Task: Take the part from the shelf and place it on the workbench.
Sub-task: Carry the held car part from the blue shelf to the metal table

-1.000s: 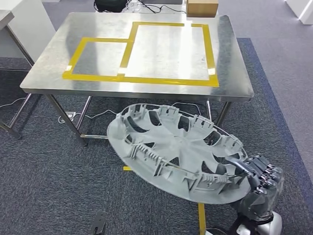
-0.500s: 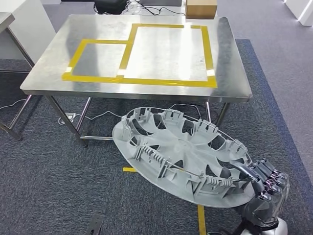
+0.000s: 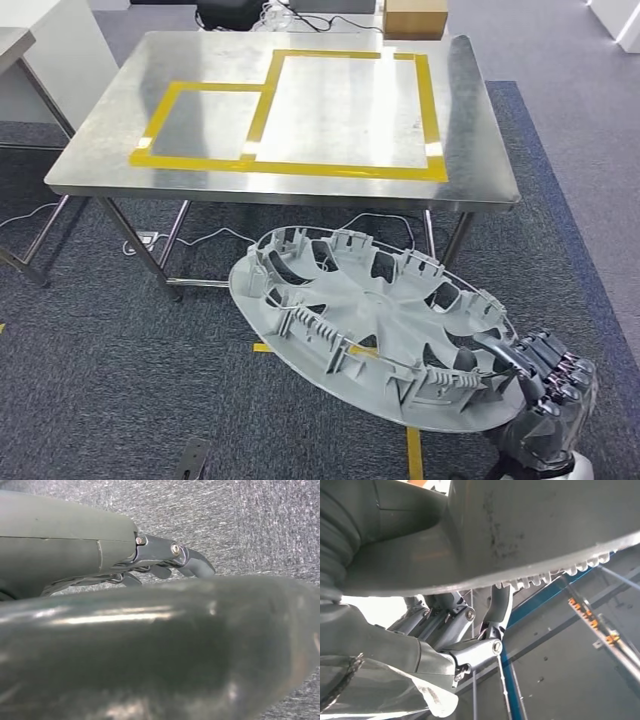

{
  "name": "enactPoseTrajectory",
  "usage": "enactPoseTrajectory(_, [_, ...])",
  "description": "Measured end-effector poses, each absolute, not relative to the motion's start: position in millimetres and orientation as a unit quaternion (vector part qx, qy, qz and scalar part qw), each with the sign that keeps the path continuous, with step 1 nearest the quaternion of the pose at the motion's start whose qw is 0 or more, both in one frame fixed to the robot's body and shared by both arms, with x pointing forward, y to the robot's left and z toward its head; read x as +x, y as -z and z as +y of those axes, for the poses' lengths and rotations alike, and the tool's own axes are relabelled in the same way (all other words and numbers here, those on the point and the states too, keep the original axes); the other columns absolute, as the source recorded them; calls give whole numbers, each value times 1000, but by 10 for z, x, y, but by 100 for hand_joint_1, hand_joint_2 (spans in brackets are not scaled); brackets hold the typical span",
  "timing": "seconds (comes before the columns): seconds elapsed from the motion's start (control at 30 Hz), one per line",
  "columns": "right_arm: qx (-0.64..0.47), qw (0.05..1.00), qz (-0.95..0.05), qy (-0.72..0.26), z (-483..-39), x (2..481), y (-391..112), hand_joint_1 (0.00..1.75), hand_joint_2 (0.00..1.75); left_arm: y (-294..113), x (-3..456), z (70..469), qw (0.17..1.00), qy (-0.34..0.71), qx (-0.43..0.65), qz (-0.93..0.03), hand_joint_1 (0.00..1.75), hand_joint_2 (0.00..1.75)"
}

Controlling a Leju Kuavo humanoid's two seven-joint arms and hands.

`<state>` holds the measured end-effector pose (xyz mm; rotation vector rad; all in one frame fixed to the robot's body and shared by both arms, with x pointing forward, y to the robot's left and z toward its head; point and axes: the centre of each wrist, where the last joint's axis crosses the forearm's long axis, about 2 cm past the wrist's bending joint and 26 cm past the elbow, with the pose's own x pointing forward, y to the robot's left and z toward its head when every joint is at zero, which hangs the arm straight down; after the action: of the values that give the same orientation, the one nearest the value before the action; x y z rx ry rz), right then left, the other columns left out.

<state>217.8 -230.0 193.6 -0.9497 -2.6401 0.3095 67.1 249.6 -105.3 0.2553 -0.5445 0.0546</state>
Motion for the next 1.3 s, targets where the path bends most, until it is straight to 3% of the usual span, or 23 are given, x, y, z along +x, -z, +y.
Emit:
enactPoseTrajectory(1.17, [-333,133,-923,-141,-2138,2243,-1968,175,175,1067,674,2690,954,-33,130,-268,0,0])
enactPoseTrajectory(1.3, [-283,142,-939,-132,-1925,2445,-2094,175,175,955,1146,2563,950,-93,162,-249,0,0])
